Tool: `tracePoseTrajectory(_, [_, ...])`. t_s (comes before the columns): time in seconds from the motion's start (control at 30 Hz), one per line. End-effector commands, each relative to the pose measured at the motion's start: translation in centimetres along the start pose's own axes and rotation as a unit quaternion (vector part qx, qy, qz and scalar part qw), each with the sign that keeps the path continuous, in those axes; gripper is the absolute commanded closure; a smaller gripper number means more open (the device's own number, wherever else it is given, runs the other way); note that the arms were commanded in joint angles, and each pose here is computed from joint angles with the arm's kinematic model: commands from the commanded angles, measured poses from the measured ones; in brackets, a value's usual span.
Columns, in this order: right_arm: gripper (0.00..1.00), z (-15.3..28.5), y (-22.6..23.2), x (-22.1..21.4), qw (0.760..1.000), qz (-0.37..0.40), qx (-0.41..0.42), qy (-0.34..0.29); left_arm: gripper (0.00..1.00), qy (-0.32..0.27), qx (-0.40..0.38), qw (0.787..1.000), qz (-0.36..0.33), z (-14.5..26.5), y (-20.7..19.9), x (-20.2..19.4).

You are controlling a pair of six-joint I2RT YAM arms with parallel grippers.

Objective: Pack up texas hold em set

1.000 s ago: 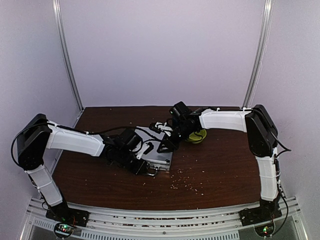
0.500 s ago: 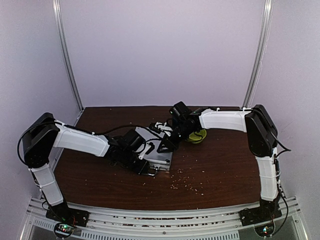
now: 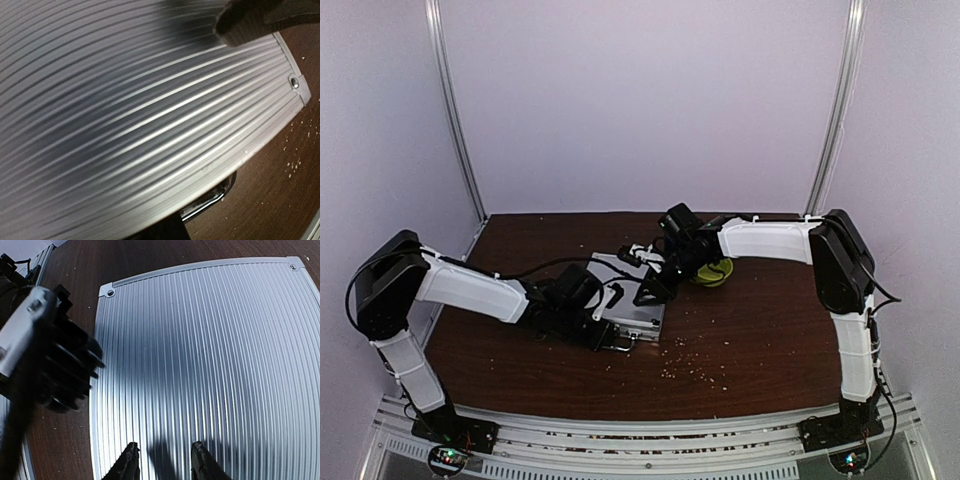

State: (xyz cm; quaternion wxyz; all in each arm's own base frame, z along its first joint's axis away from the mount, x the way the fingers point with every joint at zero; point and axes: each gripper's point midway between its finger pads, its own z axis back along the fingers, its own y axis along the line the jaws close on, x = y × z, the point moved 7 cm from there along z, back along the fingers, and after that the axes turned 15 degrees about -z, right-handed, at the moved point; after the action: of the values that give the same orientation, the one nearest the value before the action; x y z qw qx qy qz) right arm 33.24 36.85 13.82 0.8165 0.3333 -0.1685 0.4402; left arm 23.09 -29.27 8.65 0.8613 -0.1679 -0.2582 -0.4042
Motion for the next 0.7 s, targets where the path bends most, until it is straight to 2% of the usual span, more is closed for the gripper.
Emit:
tracePoseTrajectory(0.0, [0.63,-1.0,-0.7,-3.6,0.995,-0.047,-0.021,0.081,1.00,-0.082,0.005,0.996,-0.030,3.6,0.0,2.4])
tracePoseTrajectory(0.1, [0.63,1.6,0.4,-1.9,0.997,-0.032,-0.031,0.055,1.00,-0.108,0.009,0.993,-0.053,6.2,-0.2,3.5])
tracePoseTrajectory(0.27, [0.62,7.9,1.2,0.8,0.998,-0.022,-0.062,-0.013,0.98,-0.129,0.091,0.983,-0.091,10.2,1.1,6.0])
tracePoseTrajectory(0.33, [0.60,11.2,1.0,1.8,0.995,-0.025,-0.080,-0.054,0.82,-0.133,0.134,0.977,-0.103,11.6,2.1,7.2])
tracePoseTrajectory(0.47, [0.54,18.1,-0.5,3.0,0.977,-0.044,-0.145,-0.148,0.38,-0.149,0.213,0.959,-0.112,14.3,4.6,9.9])
tracePoseTrajectory(0.53, [0.50,21.4,-1.4,3.1,0.960,-0.066,-0.177,-0.204,0.26,-0.163,0.244,0.950,-0.102,15.6,6.0,11.1])
tracePoseTrajectory(0.6, [0.44,24.9,-2.3,3.1,0.933,-0.099,-0.218,-0.268,0.20,-0.178,0.264,0.944,-0.087,16.6,7.6,12.4])
tracePoseTrajectory(0.67, [0.30,27.8,-3.1,2.5,0.905,-0.125,-0.252,-0.319,0.16,-0.188,0.286,0.937,-0.067,17.6,9.1,13.5])
